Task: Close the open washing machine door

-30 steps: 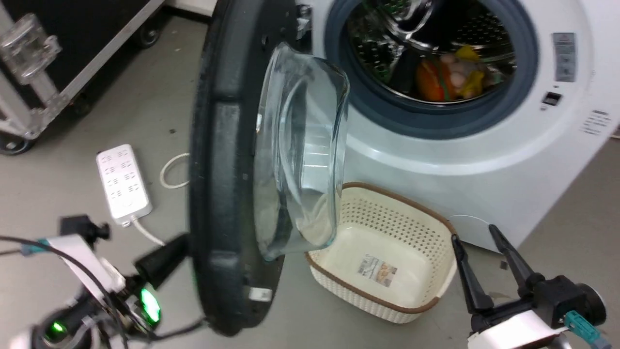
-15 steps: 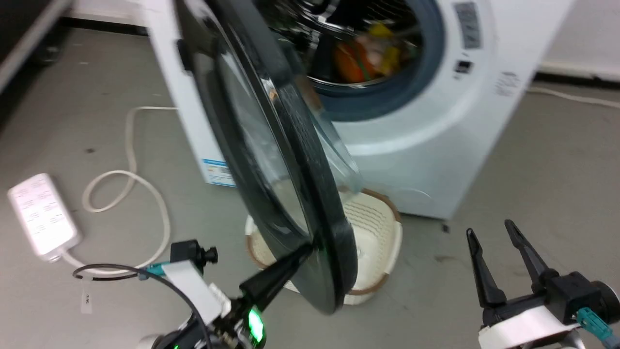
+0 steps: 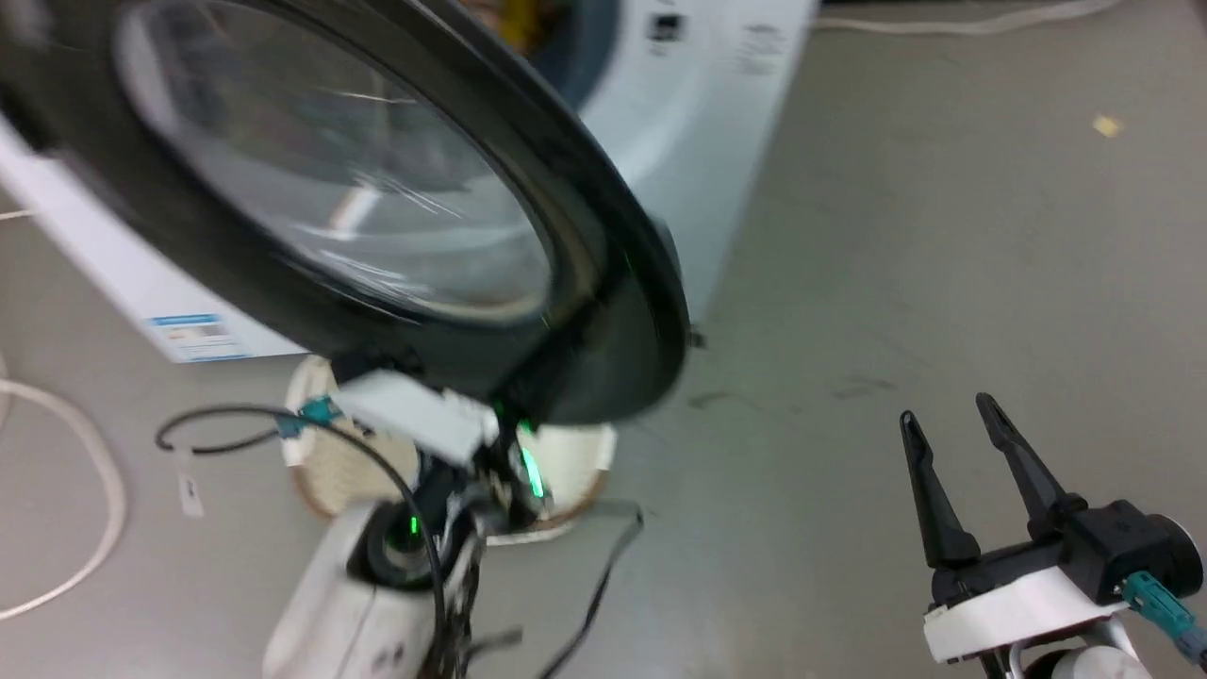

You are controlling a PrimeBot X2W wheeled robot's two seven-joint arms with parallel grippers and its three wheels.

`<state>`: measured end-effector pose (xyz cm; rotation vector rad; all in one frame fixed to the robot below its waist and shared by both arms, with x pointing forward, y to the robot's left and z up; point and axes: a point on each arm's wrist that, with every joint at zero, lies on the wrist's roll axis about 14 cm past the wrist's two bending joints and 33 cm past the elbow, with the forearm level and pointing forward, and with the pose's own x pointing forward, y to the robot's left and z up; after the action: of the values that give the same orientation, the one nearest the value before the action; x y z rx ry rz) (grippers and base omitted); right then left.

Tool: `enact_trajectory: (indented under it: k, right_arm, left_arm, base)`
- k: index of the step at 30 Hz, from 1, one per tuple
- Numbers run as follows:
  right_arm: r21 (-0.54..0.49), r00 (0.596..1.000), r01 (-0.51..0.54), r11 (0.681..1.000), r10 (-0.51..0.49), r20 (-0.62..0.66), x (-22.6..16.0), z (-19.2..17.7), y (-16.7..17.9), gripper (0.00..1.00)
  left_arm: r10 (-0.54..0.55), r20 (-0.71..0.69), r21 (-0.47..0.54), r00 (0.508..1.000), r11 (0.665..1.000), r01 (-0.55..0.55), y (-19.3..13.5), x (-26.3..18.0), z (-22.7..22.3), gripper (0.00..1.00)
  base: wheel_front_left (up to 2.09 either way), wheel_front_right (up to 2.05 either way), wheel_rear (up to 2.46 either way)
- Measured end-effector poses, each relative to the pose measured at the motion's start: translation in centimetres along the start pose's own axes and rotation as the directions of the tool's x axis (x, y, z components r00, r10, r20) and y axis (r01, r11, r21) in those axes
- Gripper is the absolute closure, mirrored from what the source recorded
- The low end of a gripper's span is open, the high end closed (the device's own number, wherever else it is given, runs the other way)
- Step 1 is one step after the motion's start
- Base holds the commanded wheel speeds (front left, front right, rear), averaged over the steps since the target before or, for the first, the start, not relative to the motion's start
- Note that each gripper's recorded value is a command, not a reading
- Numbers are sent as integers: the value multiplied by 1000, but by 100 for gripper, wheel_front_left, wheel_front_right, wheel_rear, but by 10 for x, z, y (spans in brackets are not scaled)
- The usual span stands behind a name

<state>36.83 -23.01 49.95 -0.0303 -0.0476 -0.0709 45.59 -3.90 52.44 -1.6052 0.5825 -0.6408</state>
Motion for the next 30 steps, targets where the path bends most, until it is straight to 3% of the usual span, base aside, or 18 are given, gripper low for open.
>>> enact_trajectory:
  k: [13, 20, 26, 27, 28, 30]
  right_arm:
    - [-32, 986, 138, 990, -140, -86, -22, -20, -41, 0]
    - [-9, 992, 111, 994, -112, -63, -16, -15, -32, 0]
    - [7, 998, 62, 998, -62, -7, -6, -1, -17, 0]
    - [9, 999, 53, 999, -53, 4, -4, 2, -14, 0]
    - [9, 999, 42, 999, -42, 14, -3, 5, -11, 0]
    - [13, 999, 18, 1000, -18, 28, -2, 9, -3, 0]
  left_arm:
    - [26, 142, -37, 990, 999, -21, 9, 101, 25, 100]
    - [41, 162, -10, 986, 999, -40, 7, 92, 27, 100]
    - [11, 201, 58, 979, 998, -24, -1, 50, 26, 100]
    - [6, 210, 87, 978, 996, -25, -2, 40, 26, 56]
    - [-6, 226, 125, 974, 992, -23, -4, 28, 28, 0]
    - [-36, 260, 216, 965, 976, -22, -12, 4, 33, 0]
  base:
    - [0, 0, 0]
    - [0, 0, 0]
    - [0, 0, 0]
    - [0, 0, 0]
    - [0, 0, 0]
    - [0, 0, 0]
